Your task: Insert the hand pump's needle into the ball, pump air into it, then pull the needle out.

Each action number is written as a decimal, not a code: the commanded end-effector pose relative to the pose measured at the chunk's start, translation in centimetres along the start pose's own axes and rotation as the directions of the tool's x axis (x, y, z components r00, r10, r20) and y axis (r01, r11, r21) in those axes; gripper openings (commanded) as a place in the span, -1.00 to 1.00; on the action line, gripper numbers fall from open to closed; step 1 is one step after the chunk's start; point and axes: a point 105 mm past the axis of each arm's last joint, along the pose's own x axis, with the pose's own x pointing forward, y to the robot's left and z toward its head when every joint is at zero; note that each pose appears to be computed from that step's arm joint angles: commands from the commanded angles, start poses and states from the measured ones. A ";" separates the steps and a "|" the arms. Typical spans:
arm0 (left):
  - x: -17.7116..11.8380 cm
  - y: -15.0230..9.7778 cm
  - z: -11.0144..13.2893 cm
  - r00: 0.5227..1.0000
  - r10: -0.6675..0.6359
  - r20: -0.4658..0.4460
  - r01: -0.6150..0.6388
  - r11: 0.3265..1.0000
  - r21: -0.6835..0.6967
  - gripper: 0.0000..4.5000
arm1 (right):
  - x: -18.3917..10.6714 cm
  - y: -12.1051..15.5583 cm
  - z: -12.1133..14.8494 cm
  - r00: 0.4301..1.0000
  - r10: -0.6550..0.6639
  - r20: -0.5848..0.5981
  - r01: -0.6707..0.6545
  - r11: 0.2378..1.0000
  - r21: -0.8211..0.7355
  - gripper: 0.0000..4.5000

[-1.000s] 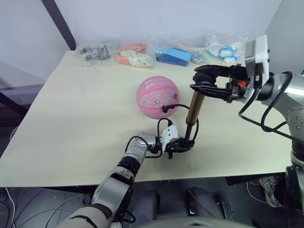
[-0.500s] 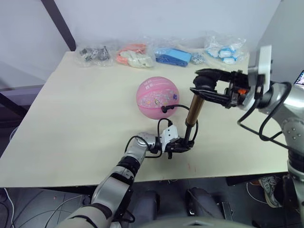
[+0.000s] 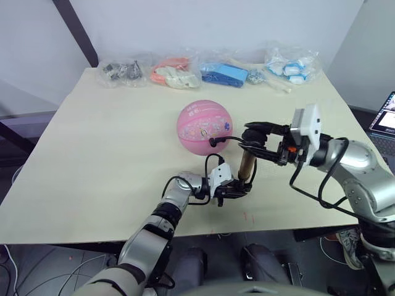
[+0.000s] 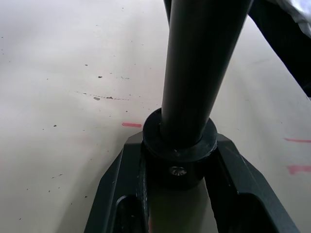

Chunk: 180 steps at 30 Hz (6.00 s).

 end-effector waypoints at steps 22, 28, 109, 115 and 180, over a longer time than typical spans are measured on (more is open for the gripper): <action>-0.6 -1.1 -3.5 0.995 -0.008 -0.102 -0.004 0.994 -0.110 -0.52 | 0.4 1.5 -2.5 0.997 0.079 -0.001 -0.079 0.997 0.019 -0.14; -0.5 -1.2 -3.6 0.995 -0.011 -0.104 0.000 0.994 -0.111 -0.52 | -0.1 -0.3 2.5 0.995 0.080 0.060 -0.077 0.996 -0.049 -0.14; -0.2 -1.2 -3.7 0.995 -0.002 -0.101 -0.010 0.994 -0.113 -0.52 | 0.3 4.4 -6.8 0.984 0.170 -0.060 -0.135 0.917 0.375 -0.14; -0.3 -1.1 -3.7 0.995 -0.001 -0.105 -0.011 0.994 -0.112 -0.52 | -0.4 1.8 -1.7 0.990 0.141 0.011 -0.139 0.958 0.249 -0.14; -0.4 -1.4 -3.8 0.994 -0.009 -0.105 -0.002 0.994 -0.110 -0.52 | 0.4 2.7 -6.7 0.989 0.105 -0.103 -0.084 0.977 0.195 -0.14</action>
